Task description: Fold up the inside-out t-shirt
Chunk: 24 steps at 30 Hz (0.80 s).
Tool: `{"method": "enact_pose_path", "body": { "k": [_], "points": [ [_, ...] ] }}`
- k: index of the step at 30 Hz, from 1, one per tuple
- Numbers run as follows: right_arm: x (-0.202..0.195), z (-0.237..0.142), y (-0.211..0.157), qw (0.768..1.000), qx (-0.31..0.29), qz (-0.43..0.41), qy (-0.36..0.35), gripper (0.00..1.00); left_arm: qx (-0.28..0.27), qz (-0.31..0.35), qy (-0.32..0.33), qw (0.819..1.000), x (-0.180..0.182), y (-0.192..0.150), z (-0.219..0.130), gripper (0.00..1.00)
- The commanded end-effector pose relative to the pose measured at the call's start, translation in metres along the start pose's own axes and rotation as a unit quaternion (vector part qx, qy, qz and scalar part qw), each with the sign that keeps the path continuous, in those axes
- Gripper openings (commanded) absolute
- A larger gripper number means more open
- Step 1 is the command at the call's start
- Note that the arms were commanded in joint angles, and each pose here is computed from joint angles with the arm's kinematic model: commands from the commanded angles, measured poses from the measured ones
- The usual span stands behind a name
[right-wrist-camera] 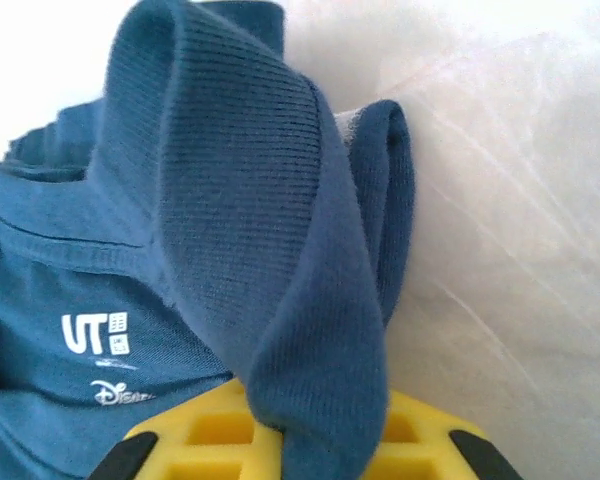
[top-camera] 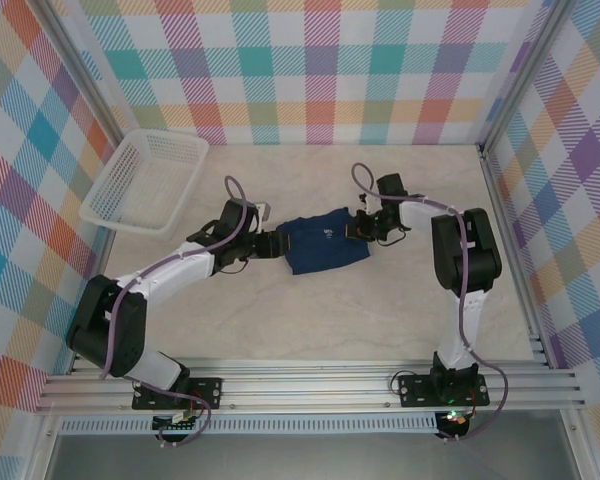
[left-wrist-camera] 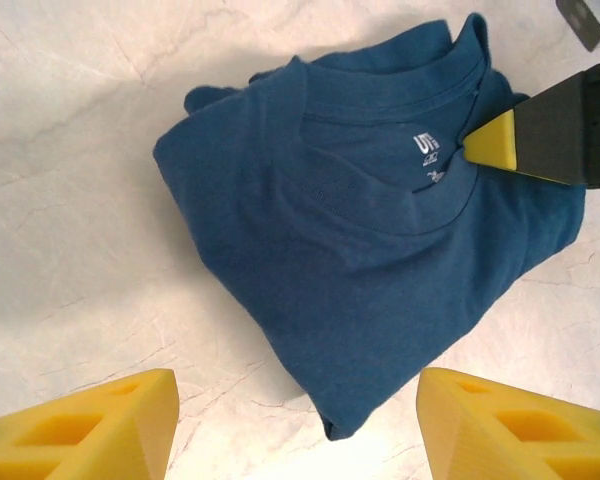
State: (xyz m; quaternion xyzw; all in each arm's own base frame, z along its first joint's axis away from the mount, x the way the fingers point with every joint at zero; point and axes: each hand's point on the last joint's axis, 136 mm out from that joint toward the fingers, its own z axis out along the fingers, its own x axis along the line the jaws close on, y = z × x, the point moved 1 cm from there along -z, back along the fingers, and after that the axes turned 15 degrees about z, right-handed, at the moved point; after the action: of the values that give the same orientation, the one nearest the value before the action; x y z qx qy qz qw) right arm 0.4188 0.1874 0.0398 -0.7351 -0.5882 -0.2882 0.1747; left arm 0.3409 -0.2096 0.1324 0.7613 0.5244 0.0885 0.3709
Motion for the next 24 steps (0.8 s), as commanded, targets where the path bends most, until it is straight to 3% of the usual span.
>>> {"method": "enact_pose_path", "body": {
  "k": [1,4,7,11,16,20,24],
  "points": [
    [0.008,-0.027,0.041,0.999,-0.048,-0.003,0.017,0.04,-0.006,0.001,0.025,1.000,0.011,-0.002,-0.013,0.64],
    [-0.005,-0.060,0.075,0.995,-0.093,-0.015,-0.011,0.03,-0.004,0.000,0.036,0.999,0.015,-0.004,-0.018,0.64],
    [-0.035,-0.089,0.109,0.986,-0.122,-0.040,-0.102,0.03,0.000,0.001,0.045,0.999,0.017,-0.007,-0.024,0.64],
    [-0.076,-0.125,0.152,0.958,-0.159,-0.068,-0.230,0.04,0.015,0.001,0.060,0.998,0.021,-0.015,-0.033,0.64],
    [-0.104,-0.161,0.202,0.917,-0.199,-0.101,-0.330,0.09,0.017,0.007,0.073,0.997,0.024,-0.019,-0.042,0.64],
    [-0.126,-0.175,0.229,0.882,-0.216,-0.092,-0.409,0.30,0.017,0.006,0.079,0.997,0.026,-0.020,-0.046,0.64],
    [-0.110,-0.191,0.235,0.872,-0.248,-0.077,-0.416,0.51,0.010,0.003,0.103,0.995,0.033,-0.020,-0.051,0.64]
  ]
}}
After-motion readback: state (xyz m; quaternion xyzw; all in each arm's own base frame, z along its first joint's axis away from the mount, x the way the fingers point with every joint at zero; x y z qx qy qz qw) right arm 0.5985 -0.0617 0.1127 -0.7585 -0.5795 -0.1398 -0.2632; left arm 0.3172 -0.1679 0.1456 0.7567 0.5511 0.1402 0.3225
